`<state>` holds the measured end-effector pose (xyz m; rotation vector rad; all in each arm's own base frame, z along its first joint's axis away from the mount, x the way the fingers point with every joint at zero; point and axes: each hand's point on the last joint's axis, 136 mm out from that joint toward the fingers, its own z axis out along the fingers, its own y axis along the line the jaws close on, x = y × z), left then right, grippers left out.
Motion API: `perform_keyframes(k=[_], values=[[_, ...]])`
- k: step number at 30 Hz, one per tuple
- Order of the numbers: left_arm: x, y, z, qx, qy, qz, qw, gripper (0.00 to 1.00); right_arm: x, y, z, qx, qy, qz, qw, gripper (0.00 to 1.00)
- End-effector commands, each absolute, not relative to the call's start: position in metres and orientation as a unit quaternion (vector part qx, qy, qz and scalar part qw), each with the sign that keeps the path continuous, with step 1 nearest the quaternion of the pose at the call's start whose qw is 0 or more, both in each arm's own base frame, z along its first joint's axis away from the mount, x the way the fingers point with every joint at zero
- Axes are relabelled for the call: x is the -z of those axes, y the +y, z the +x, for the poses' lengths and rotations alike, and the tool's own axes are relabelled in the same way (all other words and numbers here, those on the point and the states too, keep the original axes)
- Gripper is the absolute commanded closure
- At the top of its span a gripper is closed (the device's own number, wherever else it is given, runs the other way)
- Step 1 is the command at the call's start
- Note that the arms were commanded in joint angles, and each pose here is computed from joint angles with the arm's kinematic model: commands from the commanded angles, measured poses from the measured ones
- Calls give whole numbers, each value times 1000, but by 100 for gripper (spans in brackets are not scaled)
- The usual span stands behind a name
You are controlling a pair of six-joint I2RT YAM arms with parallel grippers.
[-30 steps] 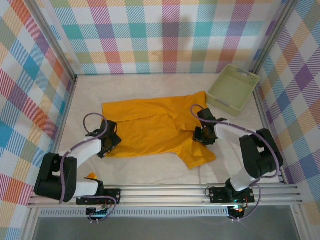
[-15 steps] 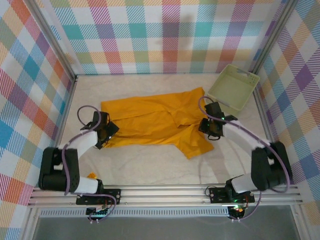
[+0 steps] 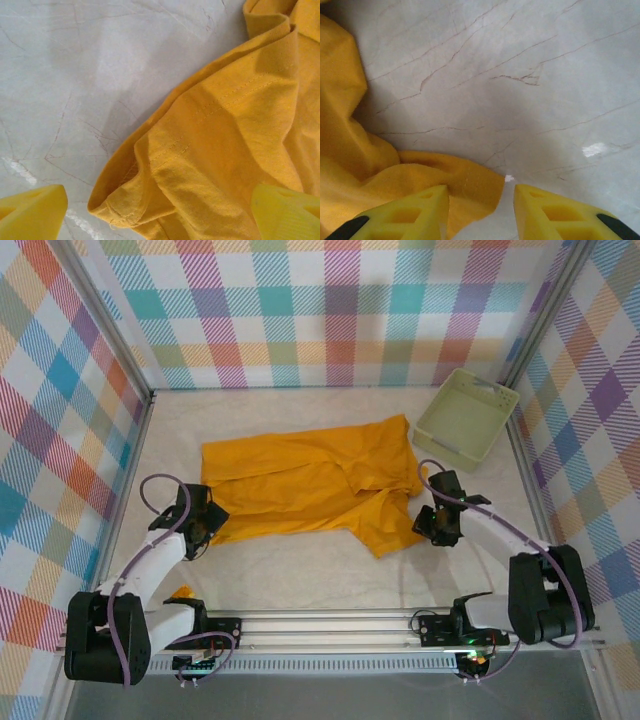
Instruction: Fold the inside-out t-shirt
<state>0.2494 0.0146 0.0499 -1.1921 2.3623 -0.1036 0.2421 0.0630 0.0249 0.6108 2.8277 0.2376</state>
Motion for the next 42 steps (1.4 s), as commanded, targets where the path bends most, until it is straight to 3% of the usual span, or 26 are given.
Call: perform_keyframes(k=[1, 5, 11, 13, 27, 39, 42], values=[[-49, 24, 238, 17, 855, -457, 244, 6, -23, 73, 252, -104, 965, 216, 109, 61], [-46, 33, 228, 0, 846, -476, 241, 6, -17, 73, 253, -97, 966, 217, 97, 64], [-33, 38, 219, -5, 839, -499, 218, 7, -29, 66, 256, -85, 965, 214, 124, 95], [-29, 37, 220, -5, 841, -498, 210, 8, -38, 64, 257, -81, 964, 210, 140, 100], [-6, 21, 229, 25, 854, -492, 169, 50, -66, 59, 261, -82, 959, 196, 188, 100], [10, 1, 244, 78, 864, -475, 147, 70, -84, 58, 265, -87, 953, 194, 213, 100], [10, -2, 244, 83, 867, -470, 143, 79, -90, 58, 268, -88, 952, 192, 221, 100]])
